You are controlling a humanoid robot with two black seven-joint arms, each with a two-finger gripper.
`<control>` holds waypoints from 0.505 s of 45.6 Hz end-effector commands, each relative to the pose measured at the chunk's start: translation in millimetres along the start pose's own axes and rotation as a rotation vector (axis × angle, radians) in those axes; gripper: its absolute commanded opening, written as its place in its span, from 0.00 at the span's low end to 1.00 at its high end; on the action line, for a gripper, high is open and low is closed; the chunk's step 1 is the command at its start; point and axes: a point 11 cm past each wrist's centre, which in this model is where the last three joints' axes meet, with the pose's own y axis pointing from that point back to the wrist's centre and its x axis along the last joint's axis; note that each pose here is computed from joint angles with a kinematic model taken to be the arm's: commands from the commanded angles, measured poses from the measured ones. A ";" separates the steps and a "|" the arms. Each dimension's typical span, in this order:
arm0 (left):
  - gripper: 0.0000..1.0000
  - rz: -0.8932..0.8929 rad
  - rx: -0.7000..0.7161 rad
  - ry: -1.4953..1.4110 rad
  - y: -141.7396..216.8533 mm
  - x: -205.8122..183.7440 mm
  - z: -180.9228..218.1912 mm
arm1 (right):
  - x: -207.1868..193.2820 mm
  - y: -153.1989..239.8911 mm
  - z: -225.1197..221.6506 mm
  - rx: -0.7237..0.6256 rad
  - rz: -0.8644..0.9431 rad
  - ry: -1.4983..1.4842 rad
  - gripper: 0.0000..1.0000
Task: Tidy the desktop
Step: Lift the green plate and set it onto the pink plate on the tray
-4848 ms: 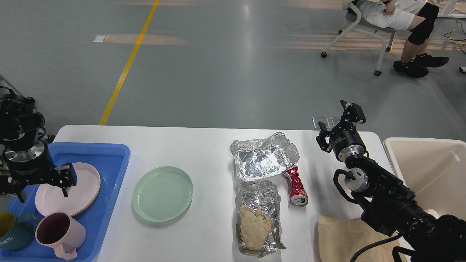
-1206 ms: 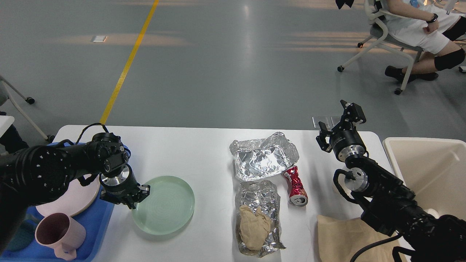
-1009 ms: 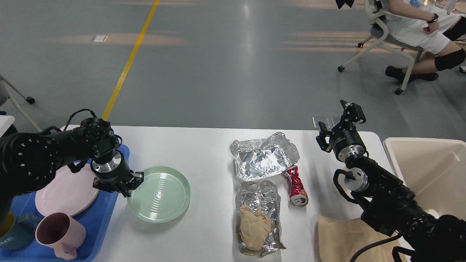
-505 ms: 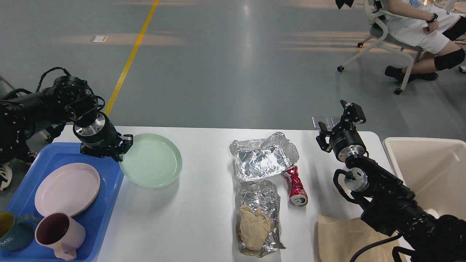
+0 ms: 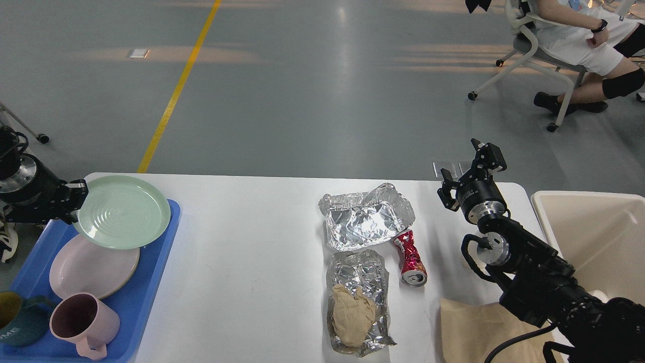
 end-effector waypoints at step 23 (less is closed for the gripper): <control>0.00 -0.050 0.092 0.066 -32.3 -19.4 -52.4 | 0.0 0.1 0.1 0.000 0.001 -0.001 1.00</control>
